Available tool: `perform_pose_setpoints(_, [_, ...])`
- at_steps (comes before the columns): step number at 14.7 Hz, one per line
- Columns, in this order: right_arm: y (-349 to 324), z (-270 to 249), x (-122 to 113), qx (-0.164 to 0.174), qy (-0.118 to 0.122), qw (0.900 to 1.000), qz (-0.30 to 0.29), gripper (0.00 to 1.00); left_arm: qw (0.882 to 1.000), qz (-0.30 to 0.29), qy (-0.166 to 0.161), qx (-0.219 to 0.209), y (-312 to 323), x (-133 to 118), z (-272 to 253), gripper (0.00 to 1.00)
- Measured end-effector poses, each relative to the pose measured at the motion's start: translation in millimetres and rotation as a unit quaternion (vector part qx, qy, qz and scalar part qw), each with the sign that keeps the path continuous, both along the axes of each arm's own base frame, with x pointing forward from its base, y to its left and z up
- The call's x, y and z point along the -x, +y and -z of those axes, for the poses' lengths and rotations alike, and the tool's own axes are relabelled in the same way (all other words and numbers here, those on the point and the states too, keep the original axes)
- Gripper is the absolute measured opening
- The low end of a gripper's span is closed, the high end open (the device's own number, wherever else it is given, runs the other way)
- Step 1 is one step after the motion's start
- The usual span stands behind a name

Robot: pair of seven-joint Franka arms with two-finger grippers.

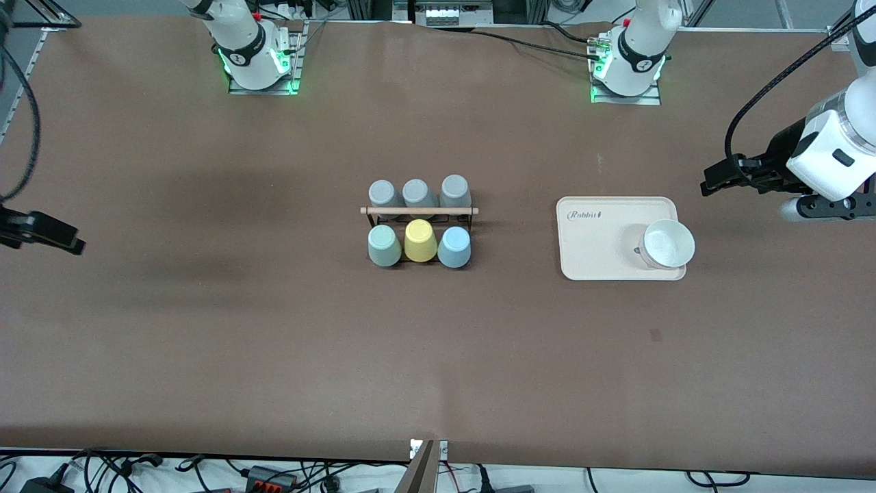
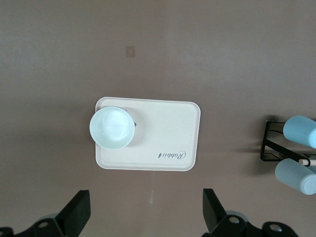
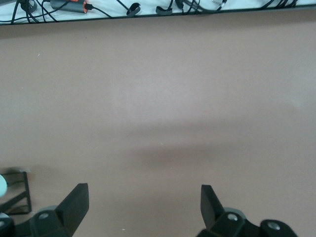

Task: Hang scattered cups on rack with three cups

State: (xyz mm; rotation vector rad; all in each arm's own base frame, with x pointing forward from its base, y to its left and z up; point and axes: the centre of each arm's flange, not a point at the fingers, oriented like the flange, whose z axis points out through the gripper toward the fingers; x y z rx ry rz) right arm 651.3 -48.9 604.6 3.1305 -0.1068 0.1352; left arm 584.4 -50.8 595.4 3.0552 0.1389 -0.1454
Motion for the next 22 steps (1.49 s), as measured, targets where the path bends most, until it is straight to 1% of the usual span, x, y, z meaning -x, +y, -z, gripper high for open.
perform_pose_setpoints(4, [5.1,-3.3,13.8,-0.001,-0.001,1.0,-0.01,1.0,1.0,0.0,0.0,0.0,0.0,0.0,0.0,1.0])
perform_pose_setpoints(6, [5.1,8.7,24.4,-0.001,-0.012,1.0,-0.009,1.0,1.0,0.0,0.0,0.0,-0.1,0.1,0.1,1.0])
perform_pose_setpoints(8, [5.2,20.3,48.8,0.0,-0.021,1.0,-0.009,1.0,1.0,0.0,0.0,0.0,-0.1,0.1,0.2,1.0])
perform_pose_setpoints(10, [6.9,24.1,77.1,0.0,-0.019,1.0,-0.01,1.0,1.0,0.0,0.0,0.0,-0.1,0.1,0.2,1.0])
perform_pose_setpoints(12, [9.0,20.0,93.2,-0.001,-0.021,1.0,-0.012,1.0,1.0,0.0,0.0,0.0,-0.1,0.1,0.2,1.0])
perform_pose_setpoints(15, [10.7,14.3,96.0,0.001,-0.028,0.999,-0.025,1.0,1.0,0.0,0.0,0.0,-0.1,0.1,0.2,1.0])
perform_pose_setpoints(22, [10.1,12.1,96.1,0.002,-0.024,0.999,-0.032,1.0,1.0,0.0,0.0,0.0,-0.1,0.1,0.2,1.0])
